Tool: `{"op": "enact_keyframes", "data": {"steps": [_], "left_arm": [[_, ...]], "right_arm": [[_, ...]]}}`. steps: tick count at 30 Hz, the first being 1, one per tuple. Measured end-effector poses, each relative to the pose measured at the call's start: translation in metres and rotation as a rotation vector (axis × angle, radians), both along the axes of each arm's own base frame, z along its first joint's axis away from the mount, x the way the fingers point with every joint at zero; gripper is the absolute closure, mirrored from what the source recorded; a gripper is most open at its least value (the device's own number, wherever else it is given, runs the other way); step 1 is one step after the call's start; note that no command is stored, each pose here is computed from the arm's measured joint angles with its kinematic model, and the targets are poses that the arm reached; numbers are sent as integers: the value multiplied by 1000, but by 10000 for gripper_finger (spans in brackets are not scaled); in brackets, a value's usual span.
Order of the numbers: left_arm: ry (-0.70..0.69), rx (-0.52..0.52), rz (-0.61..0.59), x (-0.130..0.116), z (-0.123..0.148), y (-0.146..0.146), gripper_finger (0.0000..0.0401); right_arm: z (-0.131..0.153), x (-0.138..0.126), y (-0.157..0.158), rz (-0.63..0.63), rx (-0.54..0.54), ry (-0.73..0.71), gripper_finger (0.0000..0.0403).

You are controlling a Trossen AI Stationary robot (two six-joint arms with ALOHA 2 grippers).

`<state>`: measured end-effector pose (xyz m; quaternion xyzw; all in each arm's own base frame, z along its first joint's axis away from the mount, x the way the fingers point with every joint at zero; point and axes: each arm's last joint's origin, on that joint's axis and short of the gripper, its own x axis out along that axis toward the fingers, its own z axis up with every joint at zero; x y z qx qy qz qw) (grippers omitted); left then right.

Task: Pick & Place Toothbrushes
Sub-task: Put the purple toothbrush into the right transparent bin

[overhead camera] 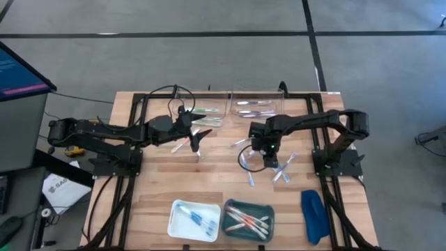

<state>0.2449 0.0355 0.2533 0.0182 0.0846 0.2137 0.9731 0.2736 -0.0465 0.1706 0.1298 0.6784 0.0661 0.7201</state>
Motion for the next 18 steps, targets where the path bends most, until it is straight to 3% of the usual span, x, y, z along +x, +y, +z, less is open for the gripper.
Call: {"op": "enact_keyframes", "data": {"steps": [4,11,18], "left_arm": [[-2,0,0,0,0,0,100],[-5,1,0,0,0,0,100],[-5,0,0,0,0,0,100]], "right_arm": [[1,1,-1,4,-16,-2,249],[1,6,-7,79,-218,-39,276],[2,11,-10,135,-244,-103,286]]}}
